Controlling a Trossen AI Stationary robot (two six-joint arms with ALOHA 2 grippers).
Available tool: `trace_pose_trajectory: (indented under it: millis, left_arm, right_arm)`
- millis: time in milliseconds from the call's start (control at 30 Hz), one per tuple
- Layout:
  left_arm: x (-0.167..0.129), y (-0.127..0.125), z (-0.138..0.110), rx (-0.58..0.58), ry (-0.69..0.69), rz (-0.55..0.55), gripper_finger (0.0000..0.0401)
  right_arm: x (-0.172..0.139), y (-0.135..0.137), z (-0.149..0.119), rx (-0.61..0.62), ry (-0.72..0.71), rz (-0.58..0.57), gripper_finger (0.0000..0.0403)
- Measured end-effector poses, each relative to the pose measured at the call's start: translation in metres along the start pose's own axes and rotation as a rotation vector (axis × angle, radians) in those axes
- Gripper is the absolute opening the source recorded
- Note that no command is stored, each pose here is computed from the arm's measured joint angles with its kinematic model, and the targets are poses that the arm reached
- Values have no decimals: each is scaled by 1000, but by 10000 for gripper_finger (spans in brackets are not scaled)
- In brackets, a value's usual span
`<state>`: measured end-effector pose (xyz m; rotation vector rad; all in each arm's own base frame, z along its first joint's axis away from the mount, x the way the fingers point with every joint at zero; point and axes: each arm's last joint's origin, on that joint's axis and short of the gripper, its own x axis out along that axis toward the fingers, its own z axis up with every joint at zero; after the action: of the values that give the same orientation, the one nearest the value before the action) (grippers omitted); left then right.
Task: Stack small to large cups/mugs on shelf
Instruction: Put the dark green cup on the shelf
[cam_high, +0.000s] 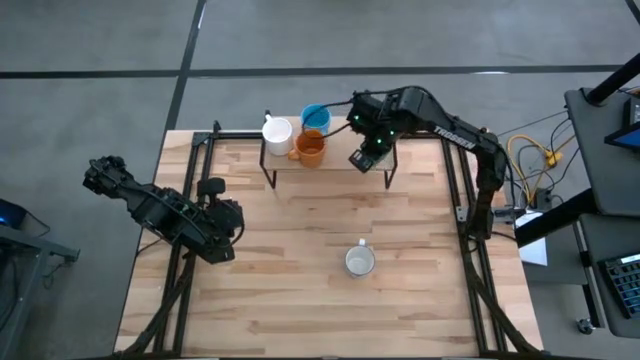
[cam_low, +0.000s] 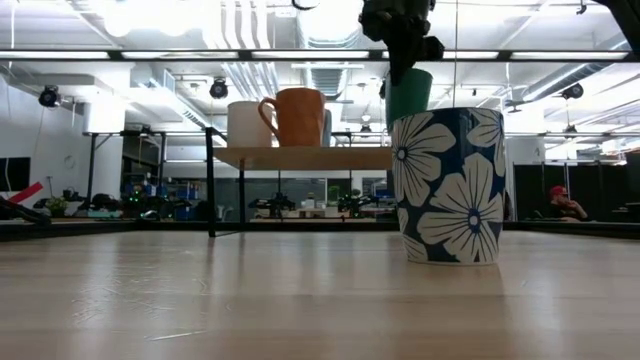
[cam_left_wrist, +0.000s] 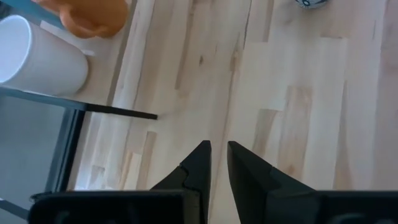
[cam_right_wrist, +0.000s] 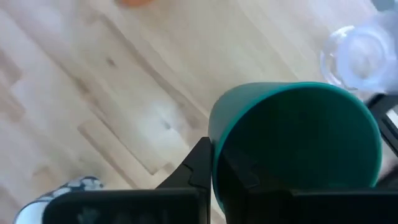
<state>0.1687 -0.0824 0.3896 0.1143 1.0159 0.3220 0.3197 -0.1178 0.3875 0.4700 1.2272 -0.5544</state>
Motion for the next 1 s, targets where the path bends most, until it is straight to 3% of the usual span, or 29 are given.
trace_pose_trajectory:
  millis: [667,1000]
  left_arm:
    - [2,3,1,20,-1,22,38]
    - [2,3,1,23,0,23,38]
  right_arm:
    - [22,-16,1,-5,82,-39,8]
    - [23,-16,1,-186,88,-46,8]
